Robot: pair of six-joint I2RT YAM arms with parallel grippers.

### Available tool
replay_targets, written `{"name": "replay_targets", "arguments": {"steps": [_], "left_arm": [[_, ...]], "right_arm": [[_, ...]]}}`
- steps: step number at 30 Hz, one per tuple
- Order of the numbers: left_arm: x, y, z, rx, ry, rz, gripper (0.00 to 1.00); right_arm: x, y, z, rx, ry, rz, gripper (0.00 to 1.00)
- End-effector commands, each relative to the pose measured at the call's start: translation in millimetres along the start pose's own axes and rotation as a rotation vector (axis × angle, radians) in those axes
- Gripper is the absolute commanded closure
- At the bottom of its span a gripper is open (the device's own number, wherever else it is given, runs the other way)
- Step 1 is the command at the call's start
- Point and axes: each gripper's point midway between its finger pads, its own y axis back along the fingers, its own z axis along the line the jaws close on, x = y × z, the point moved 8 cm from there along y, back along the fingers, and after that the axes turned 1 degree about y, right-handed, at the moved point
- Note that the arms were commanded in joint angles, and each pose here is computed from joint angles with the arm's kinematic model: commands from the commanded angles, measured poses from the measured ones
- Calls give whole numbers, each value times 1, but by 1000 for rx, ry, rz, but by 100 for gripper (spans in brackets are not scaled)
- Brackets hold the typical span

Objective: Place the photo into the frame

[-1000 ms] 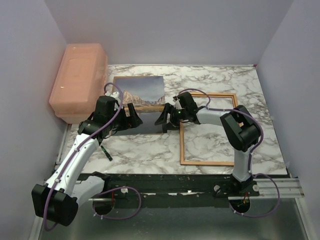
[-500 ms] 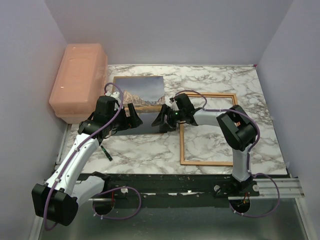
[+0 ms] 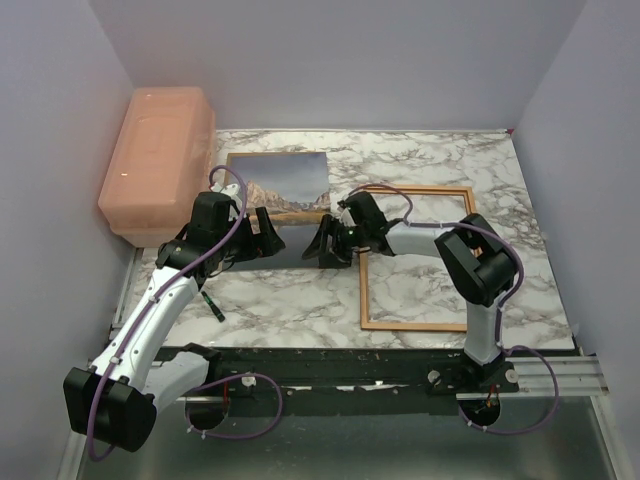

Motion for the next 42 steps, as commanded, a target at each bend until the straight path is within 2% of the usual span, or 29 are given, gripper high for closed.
{"name": "replay_targets", "arguments": {"steps": [1, 12, 29, 42], "left_arm": [[2, 0, 3, -11, -6, 9, 12], [2, 1, 3, -10, -5, 6, 12], [2, 1, 4, -17, -10, 6, 13], [2, -1, 5, -19, -11, 13, 12]], "right_arm": [[28, -12, -23, 90, -37, 59, 28], [42, -13, -26, 44, -63, 59, 28], [46, -17, -39, 367, 32, 21, 27], [50, -8, -51, 450, 45, -3, 26]]}}
